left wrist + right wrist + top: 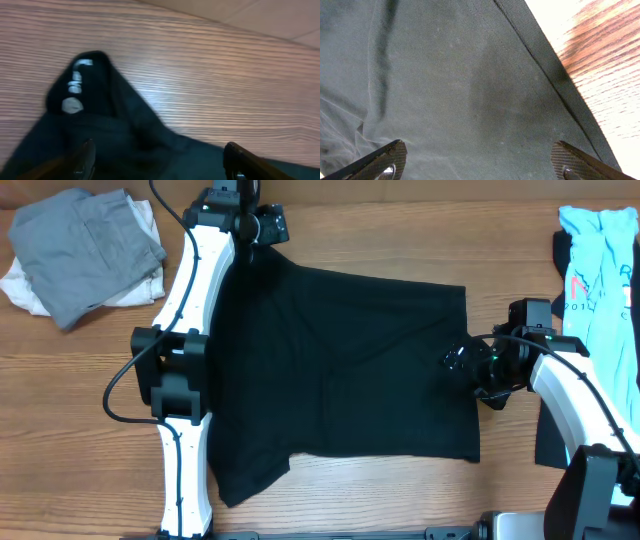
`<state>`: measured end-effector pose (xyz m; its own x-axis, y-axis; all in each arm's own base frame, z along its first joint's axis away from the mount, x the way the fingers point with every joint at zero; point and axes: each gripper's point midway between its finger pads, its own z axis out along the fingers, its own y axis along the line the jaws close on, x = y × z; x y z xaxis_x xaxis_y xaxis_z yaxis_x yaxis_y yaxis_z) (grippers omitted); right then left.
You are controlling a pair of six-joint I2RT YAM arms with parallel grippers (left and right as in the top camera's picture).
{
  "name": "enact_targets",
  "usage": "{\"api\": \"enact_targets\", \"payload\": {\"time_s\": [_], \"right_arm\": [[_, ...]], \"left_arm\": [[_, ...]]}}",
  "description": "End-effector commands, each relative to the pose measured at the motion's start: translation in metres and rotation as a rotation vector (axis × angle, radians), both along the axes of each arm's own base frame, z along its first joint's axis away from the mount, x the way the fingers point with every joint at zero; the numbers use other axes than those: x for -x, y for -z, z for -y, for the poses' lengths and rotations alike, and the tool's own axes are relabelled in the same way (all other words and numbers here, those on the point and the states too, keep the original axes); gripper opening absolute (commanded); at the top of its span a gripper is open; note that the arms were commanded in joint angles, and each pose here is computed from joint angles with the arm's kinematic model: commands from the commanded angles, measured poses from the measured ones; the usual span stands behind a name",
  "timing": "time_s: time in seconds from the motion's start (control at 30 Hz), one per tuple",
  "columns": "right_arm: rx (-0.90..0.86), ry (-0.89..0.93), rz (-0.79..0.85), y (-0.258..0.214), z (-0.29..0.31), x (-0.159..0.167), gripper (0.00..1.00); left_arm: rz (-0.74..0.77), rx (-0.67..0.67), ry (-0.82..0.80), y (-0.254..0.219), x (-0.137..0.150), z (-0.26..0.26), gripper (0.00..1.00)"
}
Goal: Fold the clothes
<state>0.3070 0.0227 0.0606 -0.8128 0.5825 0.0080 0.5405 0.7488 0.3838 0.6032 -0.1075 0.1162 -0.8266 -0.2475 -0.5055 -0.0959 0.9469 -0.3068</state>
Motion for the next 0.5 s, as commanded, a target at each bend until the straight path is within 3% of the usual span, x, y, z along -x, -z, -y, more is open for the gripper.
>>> {"api": "enact_targets", "payload": {"time_s": [0.0,0.17,0.33,0.47], "right_arm": [[-0.003,-0.013,0.031,-0.007,-0.002,-0.009,0.96],[-0.004,-0.013,0.03,-0.007,-0.002,-0.009,0.96],[-0.003,-0.015,0.026,-0.007,-0.002,-0.007,0.96],[0.001,-0.034,0.031,-0.007,-0.002,-0.007,0.96]], "left_arm": [[0.016,-0.087,-0.006,-0.001,-0.005,-0.027,0.84],[-0.026,-0.116,0.039,0.018,0.0,-0.027,0.84],[-0.076,-0.133,0.094,0.049,0.004,-0.025,0.91],[-0.033,-0.129,0.145,0.045,-0.003,-0.019,0.91]]}}
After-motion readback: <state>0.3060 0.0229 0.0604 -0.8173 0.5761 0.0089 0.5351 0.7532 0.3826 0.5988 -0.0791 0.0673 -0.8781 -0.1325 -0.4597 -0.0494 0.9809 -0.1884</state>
